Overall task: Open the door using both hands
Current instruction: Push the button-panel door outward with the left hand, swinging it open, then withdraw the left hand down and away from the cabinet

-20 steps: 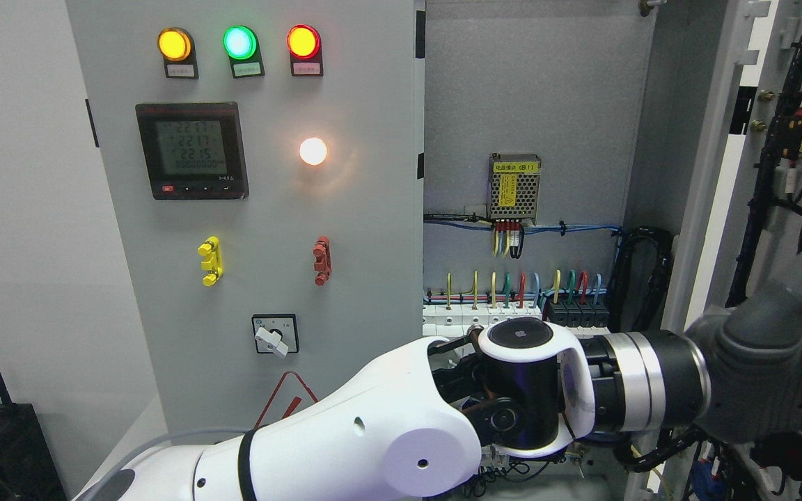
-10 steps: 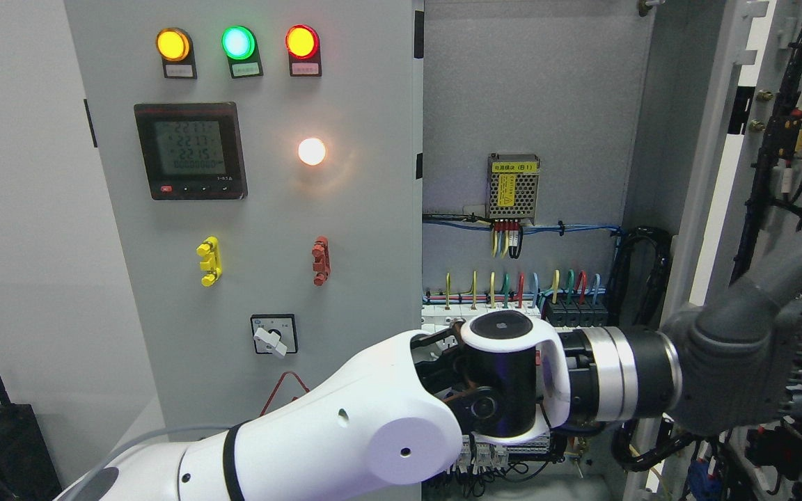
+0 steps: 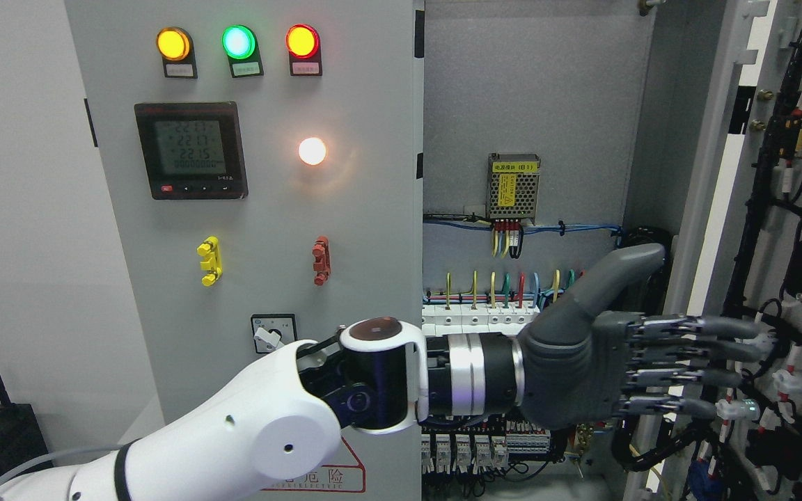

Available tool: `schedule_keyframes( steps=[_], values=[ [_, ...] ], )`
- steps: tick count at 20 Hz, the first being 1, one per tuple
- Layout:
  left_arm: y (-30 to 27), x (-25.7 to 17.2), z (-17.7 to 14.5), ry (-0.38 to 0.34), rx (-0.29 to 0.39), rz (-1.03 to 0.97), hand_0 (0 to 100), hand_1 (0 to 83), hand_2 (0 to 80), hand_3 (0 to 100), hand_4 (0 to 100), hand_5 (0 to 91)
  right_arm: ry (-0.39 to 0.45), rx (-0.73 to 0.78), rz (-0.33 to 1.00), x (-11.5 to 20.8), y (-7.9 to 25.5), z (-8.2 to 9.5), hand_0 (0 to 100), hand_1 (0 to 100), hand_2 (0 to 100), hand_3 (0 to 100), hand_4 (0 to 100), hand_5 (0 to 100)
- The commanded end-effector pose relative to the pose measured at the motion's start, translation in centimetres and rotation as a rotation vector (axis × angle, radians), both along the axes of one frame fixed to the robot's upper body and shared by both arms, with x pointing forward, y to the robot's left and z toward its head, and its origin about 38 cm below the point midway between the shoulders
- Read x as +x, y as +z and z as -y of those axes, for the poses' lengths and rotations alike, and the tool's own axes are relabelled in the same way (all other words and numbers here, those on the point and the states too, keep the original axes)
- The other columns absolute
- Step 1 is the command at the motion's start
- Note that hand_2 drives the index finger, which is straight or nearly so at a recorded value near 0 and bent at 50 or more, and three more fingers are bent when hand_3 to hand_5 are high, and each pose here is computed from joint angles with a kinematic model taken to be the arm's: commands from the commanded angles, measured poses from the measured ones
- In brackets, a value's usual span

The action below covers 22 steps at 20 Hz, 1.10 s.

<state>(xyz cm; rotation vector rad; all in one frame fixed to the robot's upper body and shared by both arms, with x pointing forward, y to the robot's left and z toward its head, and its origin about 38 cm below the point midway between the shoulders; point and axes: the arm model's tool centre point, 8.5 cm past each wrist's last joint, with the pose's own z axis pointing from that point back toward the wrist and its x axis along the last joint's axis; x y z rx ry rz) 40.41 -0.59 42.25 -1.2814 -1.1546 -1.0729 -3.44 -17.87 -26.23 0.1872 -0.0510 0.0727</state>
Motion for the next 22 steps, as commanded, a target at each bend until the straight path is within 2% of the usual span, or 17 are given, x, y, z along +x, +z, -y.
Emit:
schedule_keyframes(
  steps=[1,10,12,21,22],
  values=[
    [-3.0,-1.9,-14.8,0.139,0.106,0.016,0,0.0,0.0,0,0,0.0,0.000,0.001,-0.001,0.0,0.0,0.0,38,0,0,0,0,0],
    [-6.7,-5.7,-29.3,0.205,0.189,-0.109,0,0.0,0.0,0,0,0.0,0.000,0.000,-0.001,0.0,0.0,0.0,38,0,0,0,0,0],
    [-7.6,-6.6,-31.5,0.233,0.216,-0.145,0,0.0,0.0,0,0,0.0,0.000,0.000,-0.001,0.0,0.0,0.0,38,0,0,0,0,0],
    [-13.8,-8.5,-42.1,0.527,0.393,-0.378,0,0.0,0.0,0,0,0.0,-0.001,0.000,-0.001,0.0,0.0,0.0,38,0,0,0,0,0],
    [-15.6,-8.6,-43.9,0.569,0.445,-0.410,0,0.0,0.0,0,0,0.0,0.000,0.000,-0.001,0.0,0.0,0.0,38,0,0,0,0,0]
  ],
)
